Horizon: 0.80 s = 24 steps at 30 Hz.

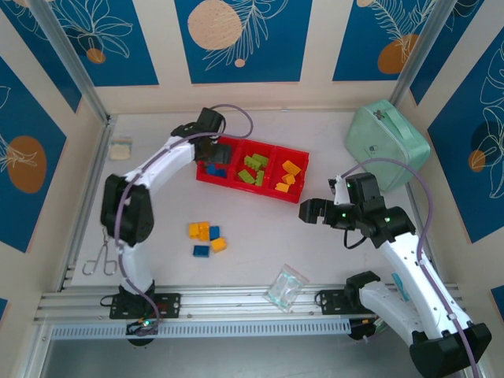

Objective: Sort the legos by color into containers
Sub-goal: Place the lego in the container, then rotate the lego at the bottom-center of the table.

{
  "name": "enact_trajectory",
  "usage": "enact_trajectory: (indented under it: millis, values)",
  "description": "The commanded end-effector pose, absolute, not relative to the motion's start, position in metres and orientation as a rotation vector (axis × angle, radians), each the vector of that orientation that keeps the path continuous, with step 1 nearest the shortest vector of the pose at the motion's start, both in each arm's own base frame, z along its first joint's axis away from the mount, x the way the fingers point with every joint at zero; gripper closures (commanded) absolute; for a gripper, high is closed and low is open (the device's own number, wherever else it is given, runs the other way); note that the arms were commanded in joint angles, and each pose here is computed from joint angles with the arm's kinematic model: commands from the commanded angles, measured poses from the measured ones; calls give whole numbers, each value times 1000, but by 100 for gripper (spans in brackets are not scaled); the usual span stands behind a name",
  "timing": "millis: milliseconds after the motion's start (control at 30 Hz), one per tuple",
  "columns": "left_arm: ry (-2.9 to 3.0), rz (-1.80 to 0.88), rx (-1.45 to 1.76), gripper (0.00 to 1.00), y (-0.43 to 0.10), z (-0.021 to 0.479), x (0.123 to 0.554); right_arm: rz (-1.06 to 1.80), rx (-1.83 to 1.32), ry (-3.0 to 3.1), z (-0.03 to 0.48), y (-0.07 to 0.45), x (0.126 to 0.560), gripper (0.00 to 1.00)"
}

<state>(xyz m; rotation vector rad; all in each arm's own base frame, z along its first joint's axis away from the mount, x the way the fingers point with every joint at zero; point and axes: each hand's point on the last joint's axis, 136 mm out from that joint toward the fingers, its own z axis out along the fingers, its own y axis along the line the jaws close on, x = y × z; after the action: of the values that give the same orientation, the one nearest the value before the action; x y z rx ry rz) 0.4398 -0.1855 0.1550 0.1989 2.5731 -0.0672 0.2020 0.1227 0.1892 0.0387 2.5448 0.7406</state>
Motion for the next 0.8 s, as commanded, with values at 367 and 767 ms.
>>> enact_trajectory:
  millis: [367, 767]
  values:
    - [2696, -259, -100, 16, -129, 115, 232, 903, 68, 2550, 187, 143, 203, 1]
    - [2742, -374, -70, 22, -179, 94, 207, 906, 41, 2601, 184, 159, 201, 1]
